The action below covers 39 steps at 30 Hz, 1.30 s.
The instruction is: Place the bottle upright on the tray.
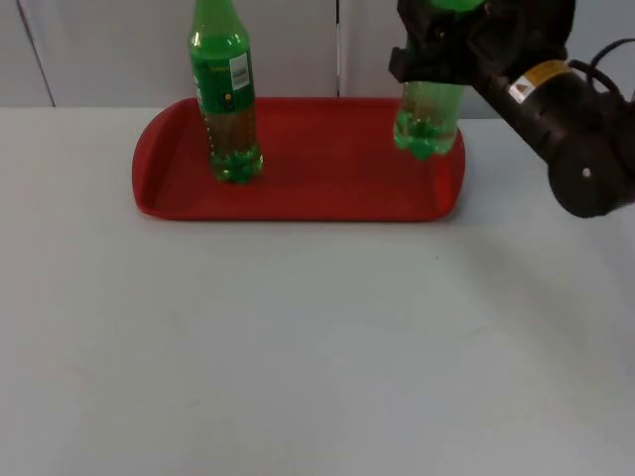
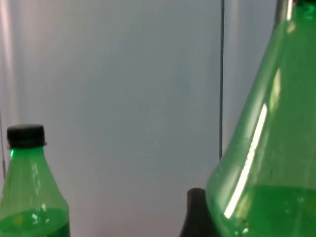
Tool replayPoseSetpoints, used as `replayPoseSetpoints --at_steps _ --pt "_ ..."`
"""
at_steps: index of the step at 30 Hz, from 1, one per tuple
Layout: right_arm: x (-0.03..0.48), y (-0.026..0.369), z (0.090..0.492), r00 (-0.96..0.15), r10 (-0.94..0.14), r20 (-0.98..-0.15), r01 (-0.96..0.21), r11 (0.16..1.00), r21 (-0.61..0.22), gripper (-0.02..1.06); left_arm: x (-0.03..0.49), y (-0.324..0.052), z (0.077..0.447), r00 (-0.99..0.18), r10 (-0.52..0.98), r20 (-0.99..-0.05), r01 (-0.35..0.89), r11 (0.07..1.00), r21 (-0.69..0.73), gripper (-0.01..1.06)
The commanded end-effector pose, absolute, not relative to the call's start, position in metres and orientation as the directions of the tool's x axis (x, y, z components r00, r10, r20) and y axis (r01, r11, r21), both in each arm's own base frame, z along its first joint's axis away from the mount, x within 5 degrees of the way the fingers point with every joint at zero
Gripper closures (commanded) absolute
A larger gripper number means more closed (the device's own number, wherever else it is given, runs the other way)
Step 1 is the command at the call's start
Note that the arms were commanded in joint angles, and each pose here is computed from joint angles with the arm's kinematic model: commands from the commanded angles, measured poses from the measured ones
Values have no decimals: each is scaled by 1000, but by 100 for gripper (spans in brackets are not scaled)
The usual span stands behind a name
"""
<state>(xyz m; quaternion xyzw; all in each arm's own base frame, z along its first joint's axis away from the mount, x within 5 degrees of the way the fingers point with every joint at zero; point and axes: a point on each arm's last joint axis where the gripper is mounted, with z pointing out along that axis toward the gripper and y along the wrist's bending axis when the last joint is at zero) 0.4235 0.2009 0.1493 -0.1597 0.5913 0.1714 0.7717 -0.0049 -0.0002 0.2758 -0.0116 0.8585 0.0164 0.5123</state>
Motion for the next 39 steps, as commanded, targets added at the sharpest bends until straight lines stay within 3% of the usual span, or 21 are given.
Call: replayPoseSetpoints --at_steps 1,7,14,25,39 --pt "431 207 158 313 114 -943 -456 889 -44 105 -5 -1 275 -475 -5 -880 -36 999 14 0" --pt "461 223 155 345 172 -923 -483 875 -17 105 -5 -1 275 -475 -5 -880 -36 999 14 0" --pt "485 235 135 330 164 -930 -487 873 -19 105 -5 -1 275 -475 -5 -880 -36 999 14 0" --pt "495 244 96 289 105 -951 -513 856 -61 105 -5 -1 275 -475 -5 -880 -36 999 14 0" --pt "497 246 84 198 17 -980 -524 847 -91 100 -5 -1 275 -475 -5 -880 -36 999 14 0"
